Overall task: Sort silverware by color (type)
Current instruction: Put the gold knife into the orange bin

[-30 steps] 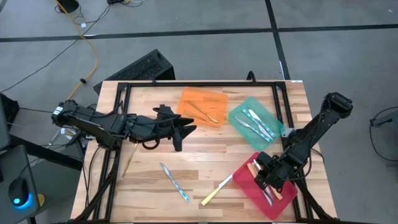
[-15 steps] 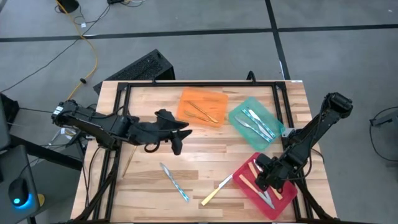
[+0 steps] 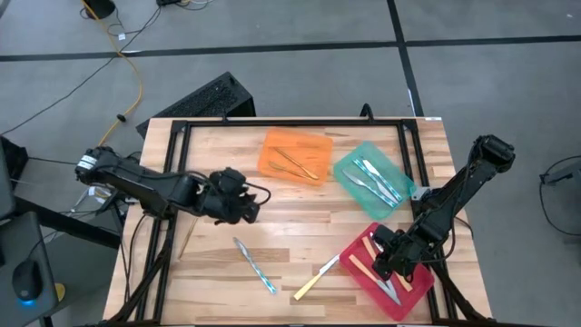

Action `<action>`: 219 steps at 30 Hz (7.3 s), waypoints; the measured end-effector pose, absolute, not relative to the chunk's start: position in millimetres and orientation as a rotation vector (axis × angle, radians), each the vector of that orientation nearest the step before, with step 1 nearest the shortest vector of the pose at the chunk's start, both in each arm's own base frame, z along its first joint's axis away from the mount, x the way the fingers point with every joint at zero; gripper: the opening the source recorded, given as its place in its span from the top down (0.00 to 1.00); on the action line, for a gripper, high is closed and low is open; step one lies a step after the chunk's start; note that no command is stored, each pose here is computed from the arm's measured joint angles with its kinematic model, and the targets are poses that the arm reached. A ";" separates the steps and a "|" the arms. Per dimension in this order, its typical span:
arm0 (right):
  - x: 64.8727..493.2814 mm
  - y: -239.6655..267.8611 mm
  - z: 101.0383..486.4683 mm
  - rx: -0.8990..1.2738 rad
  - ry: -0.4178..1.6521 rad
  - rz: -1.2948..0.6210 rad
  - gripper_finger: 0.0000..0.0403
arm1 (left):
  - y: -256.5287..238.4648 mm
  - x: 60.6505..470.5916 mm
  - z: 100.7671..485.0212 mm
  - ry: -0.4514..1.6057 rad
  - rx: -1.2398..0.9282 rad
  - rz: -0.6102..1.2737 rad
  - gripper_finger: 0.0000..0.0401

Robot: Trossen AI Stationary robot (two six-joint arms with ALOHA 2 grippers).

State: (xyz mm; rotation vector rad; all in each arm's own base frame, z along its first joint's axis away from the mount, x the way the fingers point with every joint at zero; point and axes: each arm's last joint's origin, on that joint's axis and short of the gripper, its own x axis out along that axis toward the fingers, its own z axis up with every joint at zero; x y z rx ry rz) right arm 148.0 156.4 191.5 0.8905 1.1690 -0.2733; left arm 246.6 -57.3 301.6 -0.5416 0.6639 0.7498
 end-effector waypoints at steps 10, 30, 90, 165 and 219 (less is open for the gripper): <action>149.4 157.4 192.5 0.900 1.160 -0.256 0.52 | -53.6 219.8 218.9 0.860 -0.815 0.954 0.61; 150.7 158.8 193.5 0.893 1.152 -0.225 0.52 | -50.3 178.7 166.9 1.194 -0.946 1.140 0.61; 172.2 135.1 193.4 0.864 1.156 -0.222 0.52 | -129.9 305.2 165.8 0.509 -0.723 0.828 1.00; 186.3 126.2 197.3 1.111 1.179 -0.244 0.52 | -98.2 224.4 138.0 1.258 0.661 -0.587 0.98; 245.6 85.2 238.2 0.732 0.375 -0.126 0.52 | -74.6 305.6 199.0 0.340 -0.224 0.097 1.00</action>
